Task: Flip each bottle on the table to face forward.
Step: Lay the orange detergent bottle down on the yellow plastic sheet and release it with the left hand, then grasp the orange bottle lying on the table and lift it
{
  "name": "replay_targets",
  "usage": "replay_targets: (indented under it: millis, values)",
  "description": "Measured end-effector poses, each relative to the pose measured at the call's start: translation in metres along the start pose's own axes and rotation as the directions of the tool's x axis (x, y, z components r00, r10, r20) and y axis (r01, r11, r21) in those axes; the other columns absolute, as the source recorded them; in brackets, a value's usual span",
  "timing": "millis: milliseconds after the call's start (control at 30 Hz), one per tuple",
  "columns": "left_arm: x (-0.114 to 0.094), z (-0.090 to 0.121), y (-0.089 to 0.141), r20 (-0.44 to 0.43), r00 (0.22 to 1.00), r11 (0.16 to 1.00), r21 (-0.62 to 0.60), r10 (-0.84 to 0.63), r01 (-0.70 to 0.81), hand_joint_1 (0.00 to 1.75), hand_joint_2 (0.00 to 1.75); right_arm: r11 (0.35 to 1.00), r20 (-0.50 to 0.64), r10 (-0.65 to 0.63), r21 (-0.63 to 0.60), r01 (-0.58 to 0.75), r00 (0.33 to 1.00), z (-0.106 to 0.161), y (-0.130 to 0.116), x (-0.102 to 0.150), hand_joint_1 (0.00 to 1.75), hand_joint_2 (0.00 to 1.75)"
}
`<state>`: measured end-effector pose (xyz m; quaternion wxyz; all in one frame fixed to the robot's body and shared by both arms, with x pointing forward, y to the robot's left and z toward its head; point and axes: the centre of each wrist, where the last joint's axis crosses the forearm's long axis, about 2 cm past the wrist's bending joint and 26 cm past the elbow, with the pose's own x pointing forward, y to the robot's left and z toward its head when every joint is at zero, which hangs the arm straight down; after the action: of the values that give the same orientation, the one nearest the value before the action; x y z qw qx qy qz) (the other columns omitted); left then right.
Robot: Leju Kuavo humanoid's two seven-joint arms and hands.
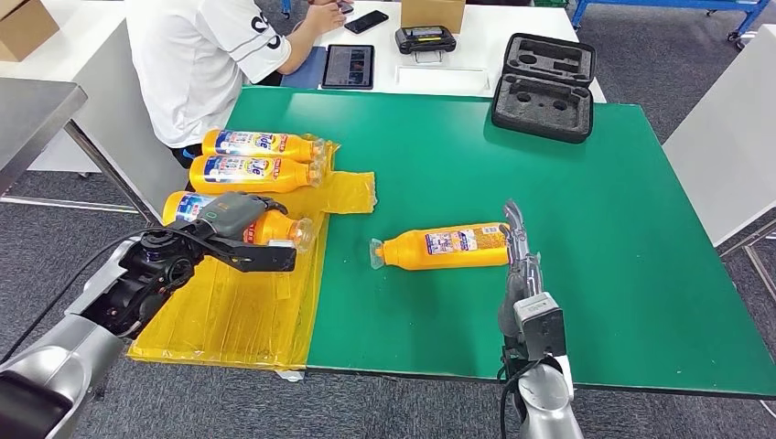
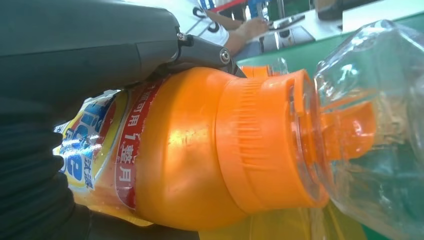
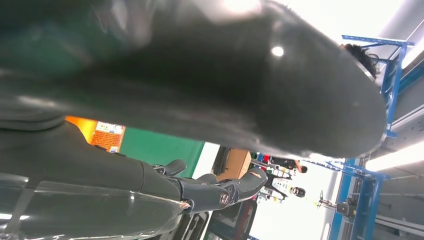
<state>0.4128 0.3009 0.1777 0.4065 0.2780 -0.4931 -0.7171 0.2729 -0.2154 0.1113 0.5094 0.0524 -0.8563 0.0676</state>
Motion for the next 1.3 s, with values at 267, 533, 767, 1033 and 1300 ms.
replay_targets:
  millis: [267, 533, 767, 1033, 1300]
  values:
    - [-0.004, -0.004, -0.001, -0.012, 1.0, 0.999, -0.047, -0.023, 0.023, 1.75, 1.75, 1.0, 0.001, -0.003, 0.001, 0.003, 1.0, -0.001, 0.0, -0.002, 0.0, 0.0]
    - [-0.009, -0.008, -0.011, -0.069, 0.996, 0.996, -0.075, -0.05, 0.045, 1.75, 1.75, 1.0, -0.003, -0.006, 0.002, 0.006, 1.0, 0.0, 0.001, -0.003, 0.0, 0.0]
    - [-0.008, -0.011, -0.029, -0.082, 0.995, 0.991, -0.128, -0.048, 0.038, 1.75, 1.75, 1.0, -0.013, -0.013, 0.017, 0.013, 1.0, 0.0, 0.004, -0.005, 0.0, 0.0]
    - [-0.007, -0.01, -0.051, -0.09, 0.995, 0.983, -0.184, -0.042, 0.025, 1.75, 1.75, 0.999, -0.03, -0.024, 0.042, 0.025, 0.999, -0.002, 0.009, -0.011, 0.0, 0.0]
    - [-0.011, -0.01, -0.056, -0.105, 0.993, 0.98, -0.197, -0.046, 0.025, 0.92, 1.75, 0.998, -0.044, -0.029, 0.058, 0.032, 0.999, -0.004, 0.013, -0.015, 0.0, 0.0]
